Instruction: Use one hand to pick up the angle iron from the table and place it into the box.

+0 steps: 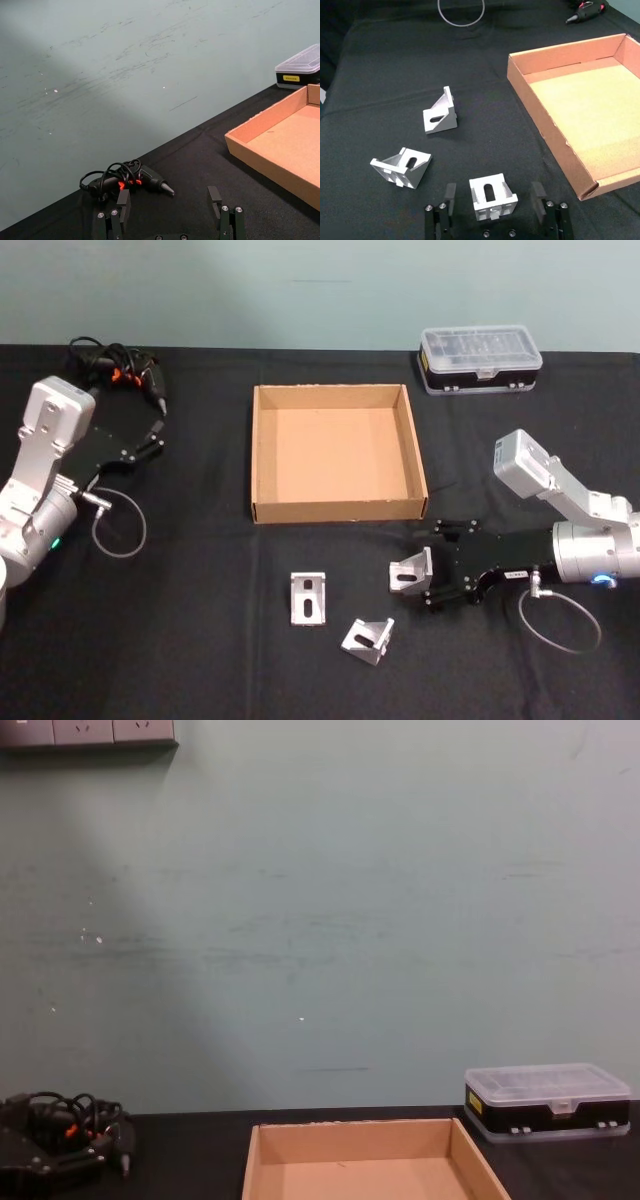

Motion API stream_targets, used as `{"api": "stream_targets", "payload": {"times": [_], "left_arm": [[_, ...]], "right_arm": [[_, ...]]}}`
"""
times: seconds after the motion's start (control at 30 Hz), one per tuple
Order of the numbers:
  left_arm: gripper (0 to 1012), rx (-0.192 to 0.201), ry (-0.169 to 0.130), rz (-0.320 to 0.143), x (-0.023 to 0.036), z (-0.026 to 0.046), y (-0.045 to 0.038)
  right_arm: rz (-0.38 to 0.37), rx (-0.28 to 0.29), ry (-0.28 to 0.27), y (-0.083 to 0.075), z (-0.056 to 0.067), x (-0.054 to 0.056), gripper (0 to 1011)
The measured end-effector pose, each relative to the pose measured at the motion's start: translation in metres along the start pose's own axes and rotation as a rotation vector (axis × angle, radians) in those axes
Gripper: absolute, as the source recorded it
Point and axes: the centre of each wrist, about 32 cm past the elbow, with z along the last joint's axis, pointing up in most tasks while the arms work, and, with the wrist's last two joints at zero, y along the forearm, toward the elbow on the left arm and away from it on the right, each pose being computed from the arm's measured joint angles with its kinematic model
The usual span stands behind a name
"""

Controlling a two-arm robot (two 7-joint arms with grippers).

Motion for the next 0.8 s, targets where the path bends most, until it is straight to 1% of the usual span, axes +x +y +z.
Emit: {"api": "stream_targets", "payload": {"times": [0.13,0.3,0.33,0.4,0.43,0.47,0.53,0.6,0.8], "left_arm": [[1000,0.0,0.0,0.0,0.0,0.0,0.0],[1000,0.0,0.0,0.0,0.0,0.0,0.0],[1000,0.0,0.0,0.0,0.0,0.0,0.0],[1000,0.0,0.0,0.0,0.0,0.0,0.0],[1000,0.0,0.0,0.0,0.0,0.0,0.0],[1000,0.0,0.0,0.0,0.0,0.0,0.0],[1000,0.0,0.0,0.0,0.0,0.0,0.0],[1000,0.0,0.0,0.0,0.0,0.0,0.0],[1000,0.0,0.0,0.0,0.0,0.0,0.0]], "right_arm": [[-0.007,0.006,0.007,0.0005,-0.0013,0.0,888],[-0.013,0.009,0.014,0.0005,-0.0032,0.0,736],[-0.015,0.009,0.015,0.0003,-0.0036,0.0,721],[-0.018,0.009,0.018,0.0,-0.0046,0.0001,640],[-0.018,0.009,0.018,0.0,-0.0049,0.0,626],[-0.019,0.009,0.02,-0.0001,-0.0055,0.0,567],[-0.019,0.009,0.021,0.0,-0.006,0.0001,502],[-0.018,0.01,0.023,0.0005,-0.0065,0.0002,484],[-0.015,0.016,0.022,0.002,-0.0056,-0.0009,484]]}}
